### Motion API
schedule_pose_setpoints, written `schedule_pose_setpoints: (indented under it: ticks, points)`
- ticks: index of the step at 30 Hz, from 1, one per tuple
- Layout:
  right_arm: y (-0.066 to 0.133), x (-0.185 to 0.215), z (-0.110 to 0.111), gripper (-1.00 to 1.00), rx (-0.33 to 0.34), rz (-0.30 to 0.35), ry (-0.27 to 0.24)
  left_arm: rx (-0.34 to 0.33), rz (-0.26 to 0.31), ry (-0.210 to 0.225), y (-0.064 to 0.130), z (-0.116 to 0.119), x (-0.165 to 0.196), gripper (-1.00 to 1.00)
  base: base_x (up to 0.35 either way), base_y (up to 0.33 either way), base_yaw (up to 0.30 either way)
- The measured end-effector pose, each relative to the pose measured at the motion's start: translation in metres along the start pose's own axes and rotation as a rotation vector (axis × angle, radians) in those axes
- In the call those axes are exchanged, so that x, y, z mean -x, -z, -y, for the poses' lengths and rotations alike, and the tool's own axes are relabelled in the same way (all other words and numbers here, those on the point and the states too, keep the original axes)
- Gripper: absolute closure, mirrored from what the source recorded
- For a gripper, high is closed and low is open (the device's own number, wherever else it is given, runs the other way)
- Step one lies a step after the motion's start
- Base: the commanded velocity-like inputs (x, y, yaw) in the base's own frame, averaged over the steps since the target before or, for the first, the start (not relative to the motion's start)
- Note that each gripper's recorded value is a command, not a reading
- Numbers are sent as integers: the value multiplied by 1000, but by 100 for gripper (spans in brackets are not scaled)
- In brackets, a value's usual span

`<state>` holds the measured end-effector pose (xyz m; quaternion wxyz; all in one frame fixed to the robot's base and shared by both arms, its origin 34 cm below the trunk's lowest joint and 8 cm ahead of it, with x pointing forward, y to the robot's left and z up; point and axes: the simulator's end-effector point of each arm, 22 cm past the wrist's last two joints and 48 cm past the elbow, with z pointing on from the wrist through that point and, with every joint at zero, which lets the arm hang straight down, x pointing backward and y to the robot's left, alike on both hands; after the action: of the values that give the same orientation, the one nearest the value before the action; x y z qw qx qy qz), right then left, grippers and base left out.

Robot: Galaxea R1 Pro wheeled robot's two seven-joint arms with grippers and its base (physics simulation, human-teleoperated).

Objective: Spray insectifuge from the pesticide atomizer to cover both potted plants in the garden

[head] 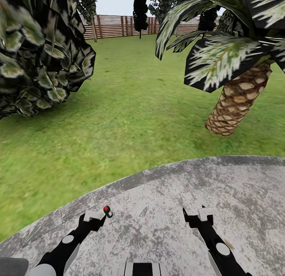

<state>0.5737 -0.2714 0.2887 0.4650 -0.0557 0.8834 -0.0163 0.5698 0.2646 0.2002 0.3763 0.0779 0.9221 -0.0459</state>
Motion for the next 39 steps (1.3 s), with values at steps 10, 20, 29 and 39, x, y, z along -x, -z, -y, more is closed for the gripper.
schedule_pose_setpoints:
  ticks: [10,20,29,39]
  points:
    - [0,0,-1,-100,0,1,-2,1,6,-2,0,-1,3,-100,36,-28,0]
    - [0,2,-1,-100,-1,3,-7,2,5,-2,0,-1,2,-100,195,-185,49]
    - [0,1,-2,-100,0,2,-8,2,5,-1,0,-1,2,-100,39,-38,63]
    - [0,0,-2,-100,0,0,-8,3,23,-3,0,-1,5,-100,1,-79,1]
